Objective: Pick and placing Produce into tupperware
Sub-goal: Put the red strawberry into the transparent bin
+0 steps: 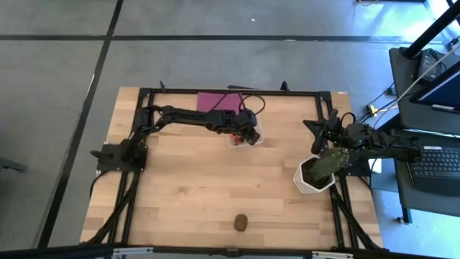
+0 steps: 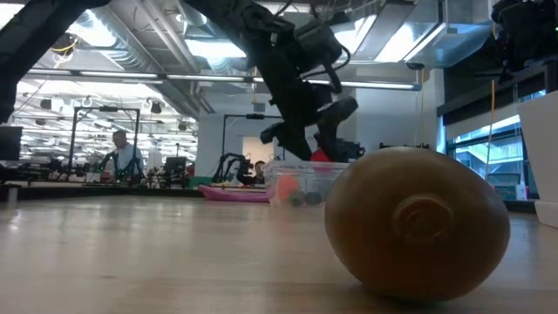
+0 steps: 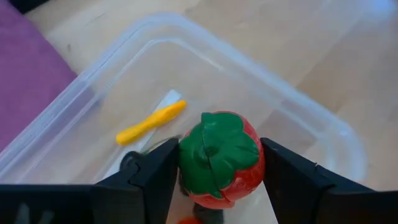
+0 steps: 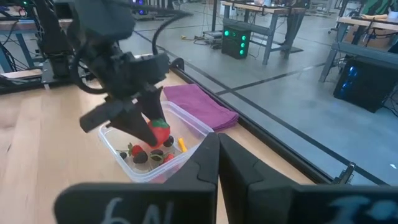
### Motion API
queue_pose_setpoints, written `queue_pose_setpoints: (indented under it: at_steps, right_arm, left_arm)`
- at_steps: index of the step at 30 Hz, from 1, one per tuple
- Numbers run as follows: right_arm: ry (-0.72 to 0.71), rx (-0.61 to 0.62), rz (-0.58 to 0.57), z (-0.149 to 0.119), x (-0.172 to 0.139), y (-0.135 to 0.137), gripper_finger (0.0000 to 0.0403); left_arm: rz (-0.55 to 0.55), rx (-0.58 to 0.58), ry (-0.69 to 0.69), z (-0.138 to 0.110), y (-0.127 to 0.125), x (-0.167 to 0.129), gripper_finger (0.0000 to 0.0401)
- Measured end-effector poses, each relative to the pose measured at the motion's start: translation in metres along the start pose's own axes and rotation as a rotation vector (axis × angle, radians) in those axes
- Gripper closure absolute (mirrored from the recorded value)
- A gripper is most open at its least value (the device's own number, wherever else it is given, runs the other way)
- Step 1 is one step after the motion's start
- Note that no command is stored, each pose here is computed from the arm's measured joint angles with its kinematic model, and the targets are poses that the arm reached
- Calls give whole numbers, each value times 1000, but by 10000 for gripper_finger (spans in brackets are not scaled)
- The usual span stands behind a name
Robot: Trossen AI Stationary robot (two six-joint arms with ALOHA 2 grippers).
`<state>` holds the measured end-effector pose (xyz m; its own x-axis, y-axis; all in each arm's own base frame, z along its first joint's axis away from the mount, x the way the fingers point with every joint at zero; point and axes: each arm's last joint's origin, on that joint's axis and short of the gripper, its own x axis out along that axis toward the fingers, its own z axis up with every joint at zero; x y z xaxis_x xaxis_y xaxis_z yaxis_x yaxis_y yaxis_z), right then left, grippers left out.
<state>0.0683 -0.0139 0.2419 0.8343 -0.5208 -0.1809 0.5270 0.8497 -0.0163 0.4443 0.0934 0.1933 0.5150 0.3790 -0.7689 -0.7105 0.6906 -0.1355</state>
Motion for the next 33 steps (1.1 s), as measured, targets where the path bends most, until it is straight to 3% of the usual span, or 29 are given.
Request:
queue_pose_setpoints:
  at_steps: [25, 33]
  right_arm:
    - [0, -2, 0, 0, 0, 0, 394]
    - [0, -2, 0, 0, 0, 0, 394]
  left_arm:
    - [0, 5, 10, -4, -1, 5, 186]
    - [-29, -1, 29, -4, -2, 5, 160]
